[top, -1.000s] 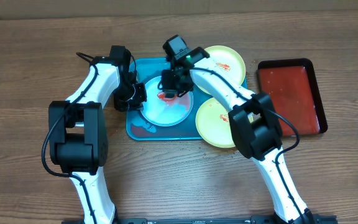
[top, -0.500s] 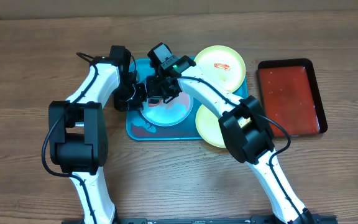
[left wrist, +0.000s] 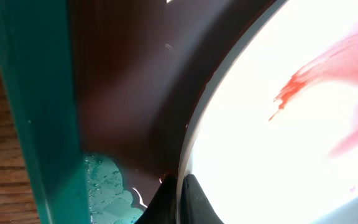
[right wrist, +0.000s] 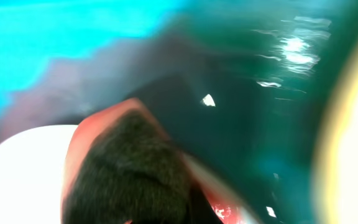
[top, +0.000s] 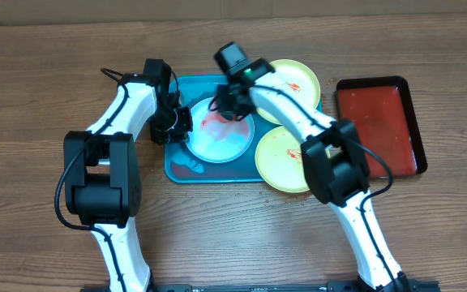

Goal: Clean dirty plates on tray and stack at the side
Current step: 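Scrub the white plate with the sponge while left gripper holds it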

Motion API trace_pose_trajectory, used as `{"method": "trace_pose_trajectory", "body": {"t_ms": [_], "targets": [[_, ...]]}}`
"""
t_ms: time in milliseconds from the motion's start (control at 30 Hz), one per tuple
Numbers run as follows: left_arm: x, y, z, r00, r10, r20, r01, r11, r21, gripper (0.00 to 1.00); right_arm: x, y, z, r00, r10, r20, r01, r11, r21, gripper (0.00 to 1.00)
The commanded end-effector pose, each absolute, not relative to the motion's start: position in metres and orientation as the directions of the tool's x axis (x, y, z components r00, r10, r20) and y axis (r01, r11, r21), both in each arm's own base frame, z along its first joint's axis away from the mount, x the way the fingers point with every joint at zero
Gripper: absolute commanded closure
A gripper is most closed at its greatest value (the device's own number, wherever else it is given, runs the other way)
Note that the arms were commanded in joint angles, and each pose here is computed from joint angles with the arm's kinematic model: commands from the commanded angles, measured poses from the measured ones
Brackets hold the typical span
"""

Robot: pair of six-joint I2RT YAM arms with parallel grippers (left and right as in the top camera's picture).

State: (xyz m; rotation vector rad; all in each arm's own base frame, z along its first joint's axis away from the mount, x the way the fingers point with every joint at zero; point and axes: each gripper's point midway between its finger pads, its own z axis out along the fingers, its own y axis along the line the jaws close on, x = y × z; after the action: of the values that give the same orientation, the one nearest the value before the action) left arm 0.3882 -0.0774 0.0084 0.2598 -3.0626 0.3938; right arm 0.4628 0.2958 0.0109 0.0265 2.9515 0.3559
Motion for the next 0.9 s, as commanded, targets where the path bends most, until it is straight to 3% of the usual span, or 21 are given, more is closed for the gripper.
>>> {"method": "trace_pose_trajectory", "body": {"t_ms": [0,200,367,567,867], "targets": [[0.383,-0.080,0.000,-0.989,-0.124,0.084,-0.141,0.960,-0.244,0.96,0.460,0.246,-0.004,-0.988,0.071,-0.136,0.062,0.996,0.071,0.96],[0.391,-0.079,-0.001,-0.991,-0.125,0.047,-0.133,0.960,-0.245,0.96,0.407,0.236,-0.007,-0.997,0.047,0.060,0.046,0.999,-0.008,0.96],[0.397,-0.080,-0.001,-0.992,-0.124,0.025,-0.127,0.960,-0.251,0.96,0.374,0.261,-0.005,-0.988,-0.034,0.151,-0.030,0.999,0.026,0.96],[0.398,-0.080,-0.001,-0.992,-0.124,0.022,-0.126,0.960,-0.251,0.96,0.366,0.306,-0.010,-0.978,-0.181,0.104,-0.167,0.978,0.128,0.96],[0.399,-0.081,0.000,-0.992,-0.124,0.015,-0.124,0.959,-0.256,0.96,0.386,0.342,-0.033,-0.971,-0.238,-0.004,-0.233,0.946,0.227,0.96]]}}
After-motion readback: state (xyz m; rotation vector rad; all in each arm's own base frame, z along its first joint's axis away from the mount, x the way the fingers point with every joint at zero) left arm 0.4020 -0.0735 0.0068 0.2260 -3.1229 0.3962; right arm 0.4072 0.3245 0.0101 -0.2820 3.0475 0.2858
